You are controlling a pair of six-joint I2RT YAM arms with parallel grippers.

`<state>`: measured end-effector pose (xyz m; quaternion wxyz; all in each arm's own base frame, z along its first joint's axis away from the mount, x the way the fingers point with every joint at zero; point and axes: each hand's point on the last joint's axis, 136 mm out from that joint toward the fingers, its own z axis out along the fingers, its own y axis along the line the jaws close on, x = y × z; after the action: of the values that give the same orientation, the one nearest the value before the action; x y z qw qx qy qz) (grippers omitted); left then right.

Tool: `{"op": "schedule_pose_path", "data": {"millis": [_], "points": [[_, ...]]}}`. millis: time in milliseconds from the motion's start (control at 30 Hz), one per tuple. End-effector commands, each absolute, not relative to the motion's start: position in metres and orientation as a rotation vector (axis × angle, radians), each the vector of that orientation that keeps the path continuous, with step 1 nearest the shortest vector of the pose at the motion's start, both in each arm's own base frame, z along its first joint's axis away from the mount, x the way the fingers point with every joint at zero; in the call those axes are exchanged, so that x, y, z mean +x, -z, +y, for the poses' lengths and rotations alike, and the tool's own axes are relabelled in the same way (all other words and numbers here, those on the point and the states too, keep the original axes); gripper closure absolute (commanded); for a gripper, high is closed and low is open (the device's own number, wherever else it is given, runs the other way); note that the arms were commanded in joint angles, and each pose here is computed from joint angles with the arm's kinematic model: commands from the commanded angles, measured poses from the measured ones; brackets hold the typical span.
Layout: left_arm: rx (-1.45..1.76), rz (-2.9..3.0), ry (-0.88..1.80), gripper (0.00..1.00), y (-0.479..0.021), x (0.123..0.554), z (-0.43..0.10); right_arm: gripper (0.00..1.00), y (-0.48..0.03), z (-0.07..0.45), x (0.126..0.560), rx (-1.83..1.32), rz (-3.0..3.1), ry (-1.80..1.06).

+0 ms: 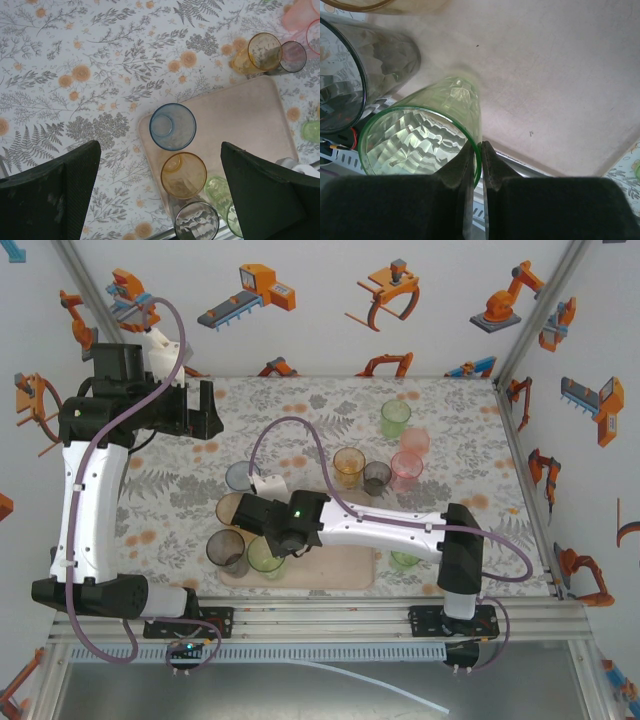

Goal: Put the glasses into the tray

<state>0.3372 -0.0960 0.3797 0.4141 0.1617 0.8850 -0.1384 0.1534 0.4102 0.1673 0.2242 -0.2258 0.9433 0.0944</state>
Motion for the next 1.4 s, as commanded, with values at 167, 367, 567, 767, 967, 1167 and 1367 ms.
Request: {"op": "schedule_pose_path", "data": {"millis": [167,367,567,767,967,1167,1367], "points": [[0.395,2.213,0.379,0.03,-0.385,0.331,-0.097,0.86,-0.167,0.42,0.151,-0.597,2.612,-0.289],[0.391,2.211,0.384,0.03,-0.385,0.332,-0.097,0.83,-0.168,0.42,0.153,-0.587,2.597,-0.298],[0.39,2.213,0.386,0.03,-0.385,0.332,-0.097,0.75,-0.165,0.418,0.152,-0.585,2.604,-0.299],[0.389,2.212,0.388,0.03,-0.385,0.332,-0.097,0.65,-0.17,0.416,0.151,-0.585,2.588,-0.328],[0.39,2.21,0.388,0.03,-0.386,0.331,-0.097,0.59,-0.175,0.41,0.151,-0.586,2.58,-0.323],[0.389,2.21,0.381,0.03,-0.386,0.331,-0.096,0.54,-0.184,0.415,0.147,-0.653,2.571,-0.354],[0.386,2.209,0.381,0.03,-0.386,0.332,-0.096,0.52,-0.194,0.412,0.145,-0.673,2.56,-0.372]]}}
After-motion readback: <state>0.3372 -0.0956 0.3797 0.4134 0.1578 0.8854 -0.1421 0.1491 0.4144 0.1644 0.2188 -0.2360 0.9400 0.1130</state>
